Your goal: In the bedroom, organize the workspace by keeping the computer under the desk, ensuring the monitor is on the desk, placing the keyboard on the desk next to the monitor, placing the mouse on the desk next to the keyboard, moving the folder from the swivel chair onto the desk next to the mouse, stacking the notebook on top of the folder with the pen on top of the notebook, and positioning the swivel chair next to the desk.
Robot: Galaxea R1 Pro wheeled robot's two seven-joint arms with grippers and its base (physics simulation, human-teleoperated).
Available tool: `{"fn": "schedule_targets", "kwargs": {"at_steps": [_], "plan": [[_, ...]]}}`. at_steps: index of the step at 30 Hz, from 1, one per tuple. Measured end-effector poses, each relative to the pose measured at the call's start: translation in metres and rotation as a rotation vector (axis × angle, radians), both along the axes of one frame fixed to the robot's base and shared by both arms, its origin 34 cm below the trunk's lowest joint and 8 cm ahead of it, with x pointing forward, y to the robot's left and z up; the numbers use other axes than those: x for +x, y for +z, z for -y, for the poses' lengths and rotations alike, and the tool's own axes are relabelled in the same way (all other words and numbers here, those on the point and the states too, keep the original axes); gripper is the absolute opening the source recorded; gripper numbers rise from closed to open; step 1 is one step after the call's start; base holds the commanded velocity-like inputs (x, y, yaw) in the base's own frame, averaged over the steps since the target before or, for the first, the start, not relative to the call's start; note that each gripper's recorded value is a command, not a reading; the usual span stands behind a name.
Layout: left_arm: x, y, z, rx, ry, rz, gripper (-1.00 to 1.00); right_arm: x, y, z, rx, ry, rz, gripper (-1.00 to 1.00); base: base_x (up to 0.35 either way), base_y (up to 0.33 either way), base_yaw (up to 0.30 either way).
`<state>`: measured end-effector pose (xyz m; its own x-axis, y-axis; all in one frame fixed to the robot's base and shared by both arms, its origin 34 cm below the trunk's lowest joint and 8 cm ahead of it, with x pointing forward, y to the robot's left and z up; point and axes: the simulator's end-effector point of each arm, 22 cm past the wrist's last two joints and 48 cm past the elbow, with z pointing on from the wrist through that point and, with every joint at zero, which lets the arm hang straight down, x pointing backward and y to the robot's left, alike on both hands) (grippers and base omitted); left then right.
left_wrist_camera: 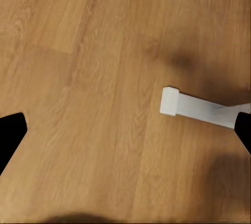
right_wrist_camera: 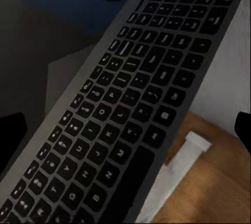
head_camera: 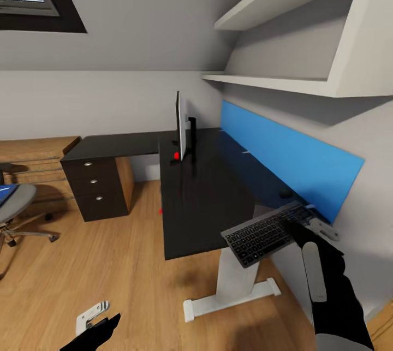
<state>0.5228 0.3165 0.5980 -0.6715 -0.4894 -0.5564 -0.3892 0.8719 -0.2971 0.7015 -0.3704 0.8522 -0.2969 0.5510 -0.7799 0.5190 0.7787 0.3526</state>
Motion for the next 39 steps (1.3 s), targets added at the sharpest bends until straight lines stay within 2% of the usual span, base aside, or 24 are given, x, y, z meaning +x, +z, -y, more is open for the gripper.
{"fn": "schedule_targets", "kwargs": {"at_steps": [6, 12, 21, 26, 27, 28, 37, 39], "plan": [[0.0, 0.0, 0.0, 0.0, 0.0, 0.0, 1.0, -0.018, -0.018, 0.026, 0.093, -0.075, -0.002, 1.0, -0.313, 0.081, 0.0], [0.0, 0.0, 0.001, -0.001, -0.001, 0.001, 1.0, -0.026, -0.032, 0.03, 0.147, -0.096, -0.011, 1.0, -0.139, 0.029, 0.0], [0.0, 0.0, 0.001, 0.004, -0.004, 0.0, 1.0, -0.03, -0.069, 0.029, 0.208, -0.072, -0.06, 1.0, -0.019, 0.004, 0.0], [0.0, 0.0, 0.001, 0.005, -0.006, 0.0, 1.0, -0.032, -0.103, 0.033, 0.277, -0.026, -0.088, 1.0, -0.002, 0.0, 0.0], [0.0, 0.0, 0.001, 0.006, -0.006, 0.0, 1.0, -0.031, -0.11, 0.038, 0.311, -0.01, -0.077, 1.0, 0.0, 0.0, 0.0], [0.0, 0.0, 0.001, 0.006, -0.006, 0.0, 1.0, -0.031, -0.111, 0.04, 0.319, -0.009, -0.069, 1.0, 0.0, 0.0, 0.0], [0.0, 0.001, 0.001, 0.007, -0.006, 0.002, 1.0, -0.024, -0.105, 0.054, 0.32, -0.045, 0.003, 1.0, 0.0, 0.0, 0.0], [0.0, 0.001, 0.001, 0.007, -0.006, 0.002, 1.0, -0.021, -0.101, 0.053, 0.349, -0.052, 0.031, 1.0, 0.0, 0.0, 0.0]]}}
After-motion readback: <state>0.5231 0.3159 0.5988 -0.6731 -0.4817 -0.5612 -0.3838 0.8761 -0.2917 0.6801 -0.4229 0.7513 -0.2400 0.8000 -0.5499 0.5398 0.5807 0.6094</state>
